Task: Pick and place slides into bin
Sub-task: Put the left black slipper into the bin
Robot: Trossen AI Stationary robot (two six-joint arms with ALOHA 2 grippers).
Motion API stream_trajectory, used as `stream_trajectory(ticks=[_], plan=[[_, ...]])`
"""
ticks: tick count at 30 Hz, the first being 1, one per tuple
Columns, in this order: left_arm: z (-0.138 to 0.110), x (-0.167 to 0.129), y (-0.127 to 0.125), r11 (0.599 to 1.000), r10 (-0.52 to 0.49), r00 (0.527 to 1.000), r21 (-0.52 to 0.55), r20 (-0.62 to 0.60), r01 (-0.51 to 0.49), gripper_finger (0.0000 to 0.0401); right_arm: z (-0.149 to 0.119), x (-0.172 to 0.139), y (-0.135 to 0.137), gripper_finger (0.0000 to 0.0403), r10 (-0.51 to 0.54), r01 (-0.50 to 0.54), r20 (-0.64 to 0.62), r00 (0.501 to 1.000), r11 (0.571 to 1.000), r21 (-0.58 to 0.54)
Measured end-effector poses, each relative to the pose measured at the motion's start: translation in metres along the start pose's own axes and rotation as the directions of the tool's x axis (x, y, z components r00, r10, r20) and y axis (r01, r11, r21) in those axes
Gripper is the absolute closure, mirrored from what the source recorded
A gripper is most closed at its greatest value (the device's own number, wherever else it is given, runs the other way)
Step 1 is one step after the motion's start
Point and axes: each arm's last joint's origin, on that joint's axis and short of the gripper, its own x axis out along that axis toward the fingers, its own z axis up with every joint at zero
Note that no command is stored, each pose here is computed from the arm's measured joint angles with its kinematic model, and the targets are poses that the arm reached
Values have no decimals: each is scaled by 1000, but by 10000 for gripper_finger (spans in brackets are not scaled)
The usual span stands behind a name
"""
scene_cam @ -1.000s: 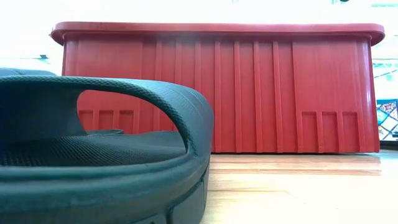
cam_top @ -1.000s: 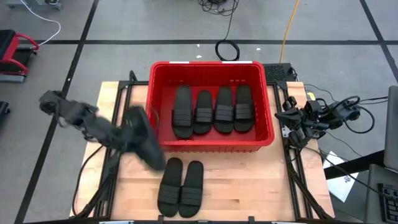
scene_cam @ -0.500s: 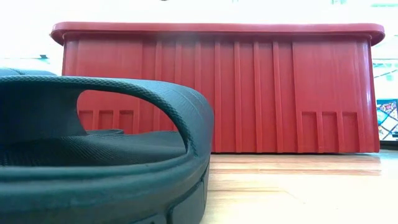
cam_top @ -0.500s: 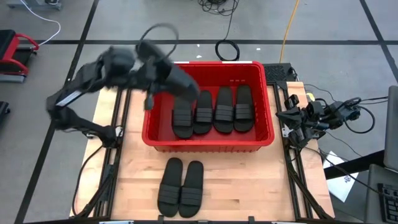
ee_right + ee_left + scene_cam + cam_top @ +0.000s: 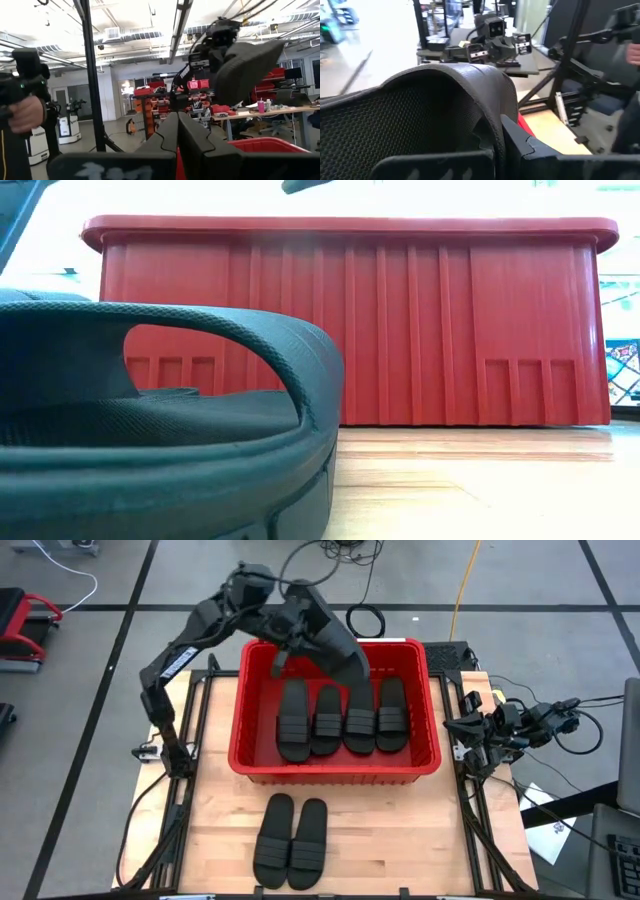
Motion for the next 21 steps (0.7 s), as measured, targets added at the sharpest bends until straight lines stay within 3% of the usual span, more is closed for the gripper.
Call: stream_trajectory(ticks=[3, 7, 9, 12, 14, 18, 21], plan=[[-20, 7, 16, 996, -66, 996, -63, -52, 63, 399, 0, 0, -1, 403, -30, 30, -3, 1000, 1000, -8], [-54, 21, 25, 986, -135, 968, -128, -210, 110, 400, 0, 0, -3, 403, -101, 101, -6, 995, 995, -13], [-74, 23, 26, 979, -170, 928, -163, -331, 122, 400, -1, 0, -4, 403, -129, 129, -11, 992, 991, -27], [-106, 39, 36, 985, -160, 852, -134, -499, 106, 400, -1, 0, -5, 403, -166, 165, -14, 986, 985, -43], [-114, 46, 47, 991, -126, 860, -104, -495, 86, 400, -1, -1, -6, 403, -195, 194, -15, 981, 980, -45], [-97, 37, 40, 996, -86, 878, -17, -470, 89, 400, -2, -1, -7, 403, -233, 232, -19, 972, 972, -48], [-112, 45, 40, 992, -117, 823, -36, -555, 117, 400, -2, -1, -7, 403, -233, 232, -18, 972, 971, -50]])
